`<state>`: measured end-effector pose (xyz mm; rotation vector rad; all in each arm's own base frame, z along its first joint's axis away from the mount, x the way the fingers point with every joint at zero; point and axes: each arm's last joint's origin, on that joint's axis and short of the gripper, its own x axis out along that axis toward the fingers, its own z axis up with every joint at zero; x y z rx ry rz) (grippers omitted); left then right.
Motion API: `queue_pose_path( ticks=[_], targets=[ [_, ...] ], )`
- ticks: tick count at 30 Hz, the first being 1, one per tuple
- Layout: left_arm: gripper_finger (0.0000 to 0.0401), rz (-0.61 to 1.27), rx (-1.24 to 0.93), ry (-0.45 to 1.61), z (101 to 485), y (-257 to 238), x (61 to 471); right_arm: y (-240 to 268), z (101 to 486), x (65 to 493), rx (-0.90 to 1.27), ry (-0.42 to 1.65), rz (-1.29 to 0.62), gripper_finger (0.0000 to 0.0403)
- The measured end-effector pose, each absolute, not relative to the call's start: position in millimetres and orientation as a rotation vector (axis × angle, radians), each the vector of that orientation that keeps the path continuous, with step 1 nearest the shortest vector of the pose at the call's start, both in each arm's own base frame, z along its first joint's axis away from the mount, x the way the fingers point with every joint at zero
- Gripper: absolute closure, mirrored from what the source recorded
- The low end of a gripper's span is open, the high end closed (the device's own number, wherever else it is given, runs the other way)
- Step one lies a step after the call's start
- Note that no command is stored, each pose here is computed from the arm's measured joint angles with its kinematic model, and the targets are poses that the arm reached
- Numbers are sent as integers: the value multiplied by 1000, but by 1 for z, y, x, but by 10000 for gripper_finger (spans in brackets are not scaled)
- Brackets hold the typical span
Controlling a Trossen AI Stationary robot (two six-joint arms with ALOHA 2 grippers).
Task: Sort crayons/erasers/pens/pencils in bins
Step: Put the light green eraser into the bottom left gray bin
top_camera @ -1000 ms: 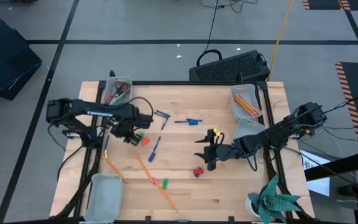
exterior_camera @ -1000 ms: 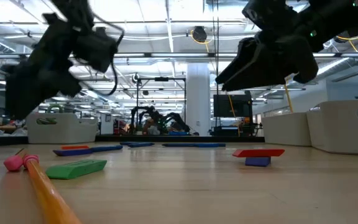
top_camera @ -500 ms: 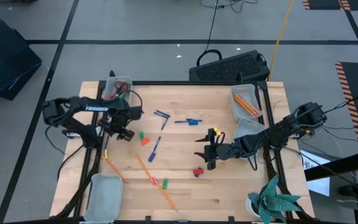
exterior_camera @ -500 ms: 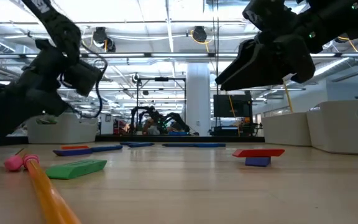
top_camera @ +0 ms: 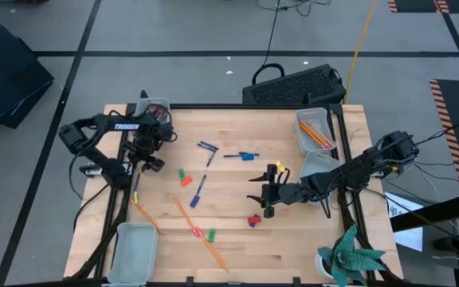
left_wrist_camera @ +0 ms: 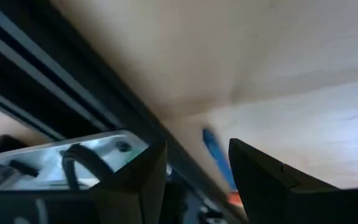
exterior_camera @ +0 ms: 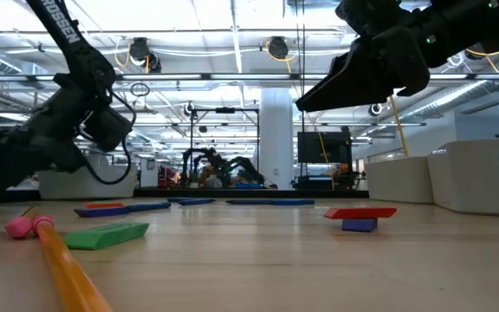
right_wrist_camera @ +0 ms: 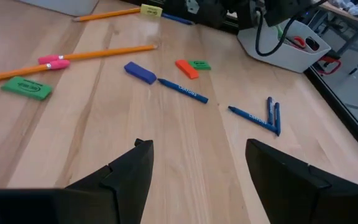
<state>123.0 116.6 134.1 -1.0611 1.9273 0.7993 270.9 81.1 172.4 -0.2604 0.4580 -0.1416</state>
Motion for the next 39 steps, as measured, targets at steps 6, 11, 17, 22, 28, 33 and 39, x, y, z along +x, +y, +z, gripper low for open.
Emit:
queue_pose_path(
  ticks=[6, 11, 17, 22, 28, 33, 39],
  targets=[
    [224, 657, -1068, 1925, 129, 108, 127, 81, 172, 271, -239, 457, -146, 156],
    [224, 647, -1037, 1934, 134, 105, 134, 81, 172, 271, -241, 457, -148, 156],
    [224, 733, -904, 1865, 158, 92, 146, 76, 173, 273, -238, 448, -163, 156],
    [236, 917, -944, 1770, 166, 67, 157, 76, 174, 273, -239, 446, -164, 156],
    [336, 1157, -962, 1545, 162, 27, 180, 74, 177, 275, -291, 421, -161, 156],
    [392, 1316, -1041, 1217, 160, -14, 194, 73, 179, 275, -352, 413, -148, 156],
    [397, 1576, -1086, 828, 160, -50, 182, 75, 179, 275, -415, 419, -125, 156]
  ],
)
